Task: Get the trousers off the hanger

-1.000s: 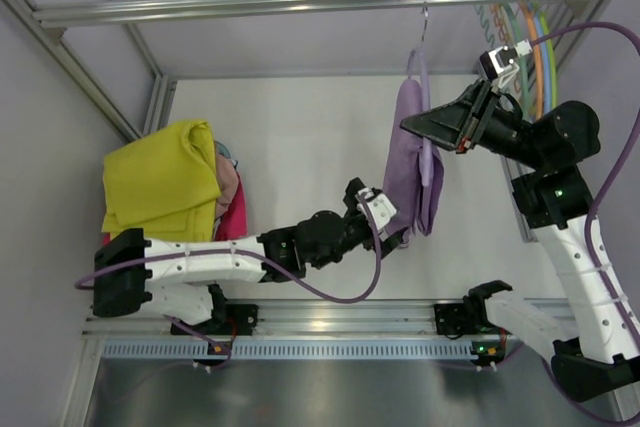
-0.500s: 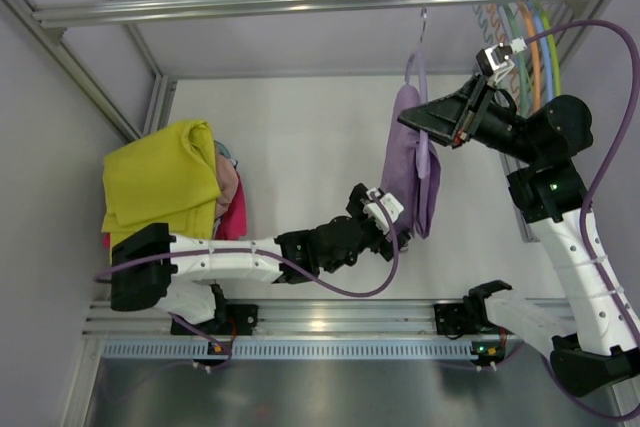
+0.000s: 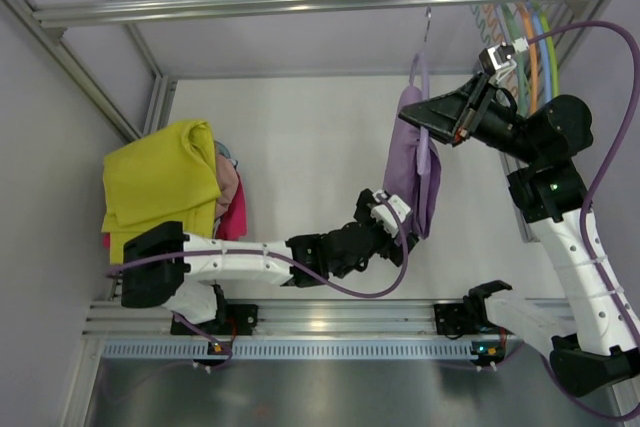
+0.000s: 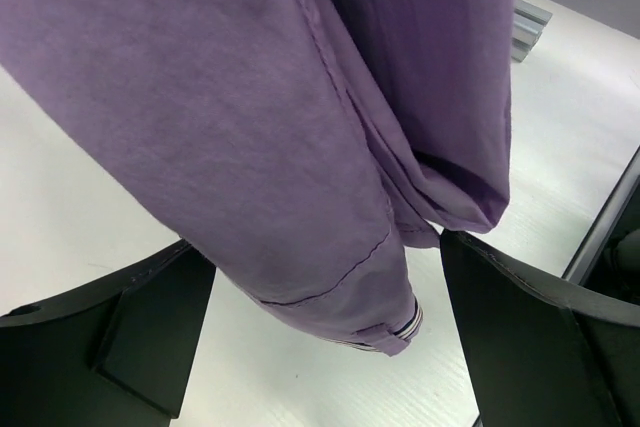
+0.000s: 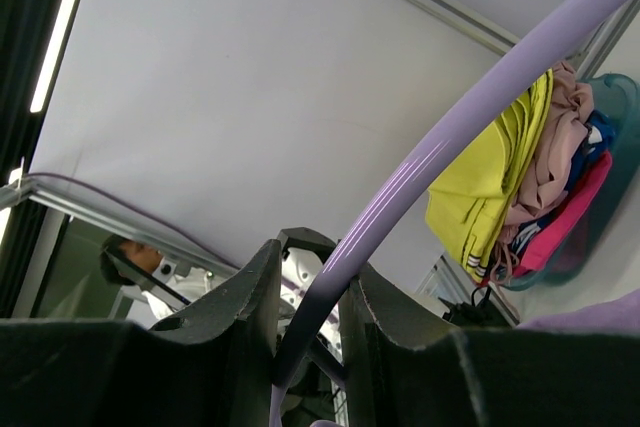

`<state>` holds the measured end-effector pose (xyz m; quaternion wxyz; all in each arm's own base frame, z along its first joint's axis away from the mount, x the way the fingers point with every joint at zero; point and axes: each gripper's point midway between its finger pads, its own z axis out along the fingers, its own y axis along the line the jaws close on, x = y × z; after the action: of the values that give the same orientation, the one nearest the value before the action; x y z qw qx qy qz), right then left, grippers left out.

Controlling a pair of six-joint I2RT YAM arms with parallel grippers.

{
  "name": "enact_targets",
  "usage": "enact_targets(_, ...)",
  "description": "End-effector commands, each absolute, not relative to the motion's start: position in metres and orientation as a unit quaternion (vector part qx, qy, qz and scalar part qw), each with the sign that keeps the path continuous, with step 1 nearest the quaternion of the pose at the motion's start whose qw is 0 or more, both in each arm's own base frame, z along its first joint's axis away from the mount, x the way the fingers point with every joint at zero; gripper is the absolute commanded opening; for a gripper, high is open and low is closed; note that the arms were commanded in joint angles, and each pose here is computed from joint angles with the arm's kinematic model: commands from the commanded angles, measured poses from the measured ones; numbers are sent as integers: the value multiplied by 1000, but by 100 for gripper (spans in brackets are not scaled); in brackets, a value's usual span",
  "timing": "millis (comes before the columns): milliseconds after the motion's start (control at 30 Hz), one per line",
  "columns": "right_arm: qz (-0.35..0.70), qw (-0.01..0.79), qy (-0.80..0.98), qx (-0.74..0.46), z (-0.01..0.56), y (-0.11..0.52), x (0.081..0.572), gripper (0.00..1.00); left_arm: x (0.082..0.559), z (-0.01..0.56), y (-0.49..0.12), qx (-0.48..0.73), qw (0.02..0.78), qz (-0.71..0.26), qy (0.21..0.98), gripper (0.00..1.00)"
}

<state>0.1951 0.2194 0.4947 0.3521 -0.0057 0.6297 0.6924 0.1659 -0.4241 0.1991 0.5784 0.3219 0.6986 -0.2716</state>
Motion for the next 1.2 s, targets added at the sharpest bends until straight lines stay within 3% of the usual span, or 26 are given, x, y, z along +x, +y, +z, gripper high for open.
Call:
enact_targets(0,704,441,553,-65,553,205,165,0,168,230,-437,279,600,-301,687,98)
enact_targets(500,708,423,558,-94,550,208,150,0,231,225,-402,233,623,-224,712,98)
enact_targets(1000,700,395,586,-99,520,213,154,0,242,329,-402,253,727,-229,595,94)
enact_targets(1167,697,391,593,-97,514,213,155,0,251,357,-398,245,758,-217,564,88)
